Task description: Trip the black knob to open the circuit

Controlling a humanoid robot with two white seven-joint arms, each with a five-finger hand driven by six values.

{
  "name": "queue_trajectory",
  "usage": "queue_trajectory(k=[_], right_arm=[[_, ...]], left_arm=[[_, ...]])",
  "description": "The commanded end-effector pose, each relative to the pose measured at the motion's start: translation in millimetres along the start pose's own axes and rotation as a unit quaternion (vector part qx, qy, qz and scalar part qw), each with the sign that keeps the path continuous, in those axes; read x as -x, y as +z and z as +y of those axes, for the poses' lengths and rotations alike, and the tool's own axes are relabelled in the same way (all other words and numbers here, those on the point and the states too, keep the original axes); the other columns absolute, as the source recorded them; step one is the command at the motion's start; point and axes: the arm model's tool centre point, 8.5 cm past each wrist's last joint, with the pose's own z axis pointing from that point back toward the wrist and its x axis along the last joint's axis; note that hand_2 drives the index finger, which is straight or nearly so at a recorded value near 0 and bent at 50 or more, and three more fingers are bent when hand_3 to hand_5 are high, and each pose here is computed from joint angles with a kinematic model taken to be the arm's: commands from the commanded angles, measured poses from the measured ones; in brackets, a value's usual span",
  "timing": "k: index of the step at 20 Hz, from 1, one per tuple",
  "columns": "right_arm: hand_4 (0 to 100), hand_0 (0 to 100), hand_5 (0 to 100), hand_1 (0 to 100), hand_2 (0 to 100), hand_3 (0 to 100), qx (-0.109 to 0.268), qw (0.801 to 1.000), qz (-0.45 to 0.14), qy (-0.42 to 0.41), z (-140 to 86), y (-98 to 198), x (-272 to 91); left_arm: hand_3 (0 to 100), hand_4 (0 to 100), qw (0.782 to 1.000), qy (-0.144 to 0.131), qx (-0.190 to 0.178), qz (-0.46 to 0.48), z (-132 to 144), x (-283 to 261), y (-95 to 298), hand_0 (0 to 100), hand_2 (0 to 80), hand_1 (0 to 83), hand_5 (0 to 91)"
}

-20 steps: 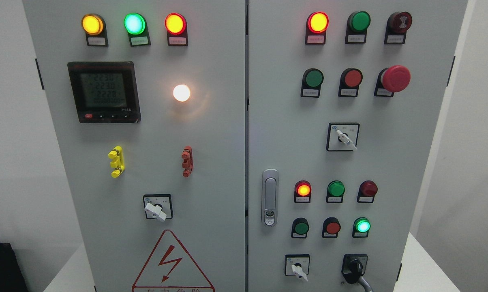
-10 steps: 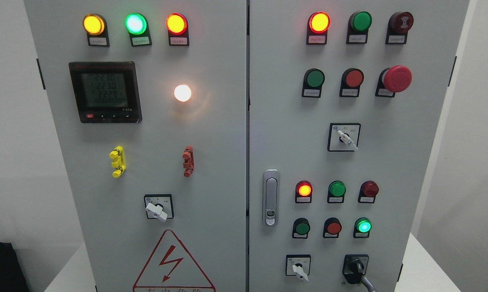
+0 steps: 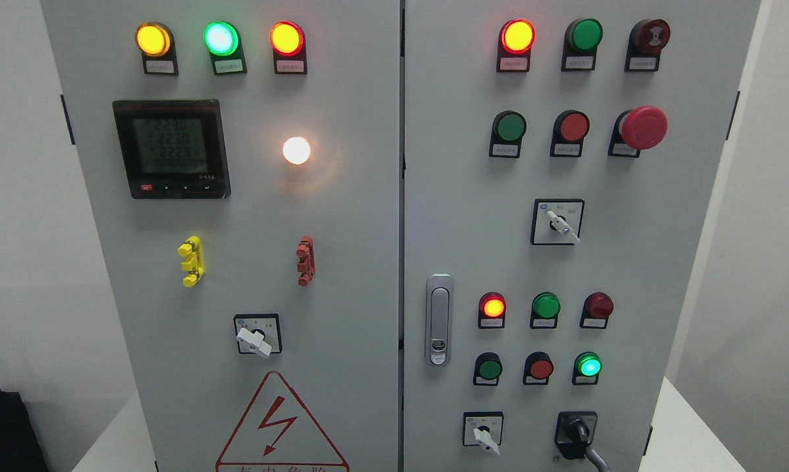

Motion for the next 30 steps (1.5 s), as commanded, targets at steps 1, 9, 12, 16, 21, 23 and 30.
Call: queue_trajectory(k=[1,9,12,16,21,23,30], right_arm=[[92,0,83,3,8,100,0.0,1.0,-0.001,-0.014,8.9,0.3,1.1],[82,0,67,3,6,94,0.004,1.0,-0.001,-0.013,7.1,14.3,-2.2],[67,0,55,3,4,85,0.004,1.0,0.001,-0.013,7.7,23.3,-3.6],[45,0,40,3,4,55,0.009,1.0,0.006,-0.011,5.7,39.9,-5.1],[18,0,19,3,4,22,-0.004,1.0,0.01,-0.012,8.5,60.7,-9.5],[13,0,15,3,3,17,-0.005,1.0,0.01,-0.011,9.2,67.0,-12.3],[2,0,2,2,0,8,0.0,1.0,0.015,-0.008,7.8,88.3,-15.5]], left_arm=[[0,0,1.0,-0.002,-0.001,-0.013,0.8,-8.7,-0.9,12,0.0,38.9,0.0],[0,0,1.0,-0.002,-0.001,-0.013,0.8,-8.7,-0.9,12,0.0,38.9,0.0],[0,0,1.0,-0.002,-0.001,-0.013,0.8,-8.7,-0.9,12,0.0,38.9,0.0],[0,0,1.0,-0.001,-0.001,-0.013,0.8,-8.8,-0.9,12,0.0,38.9,0.0],[0,0,1.0,-0.002,-0.001,-0.012,0.8,-8.6,-0.9,12,0.0,38.9,0.0],[0,0,1.0,-0.002,-0.001,-0.013,0.8,-8.7,-0.9,12,0.0,38.9,0.0],[0,0,1.0,-0.002,-0.001,-0.013,0.8,-8.7,-0.9,12,0.0,38.9,0.0]])
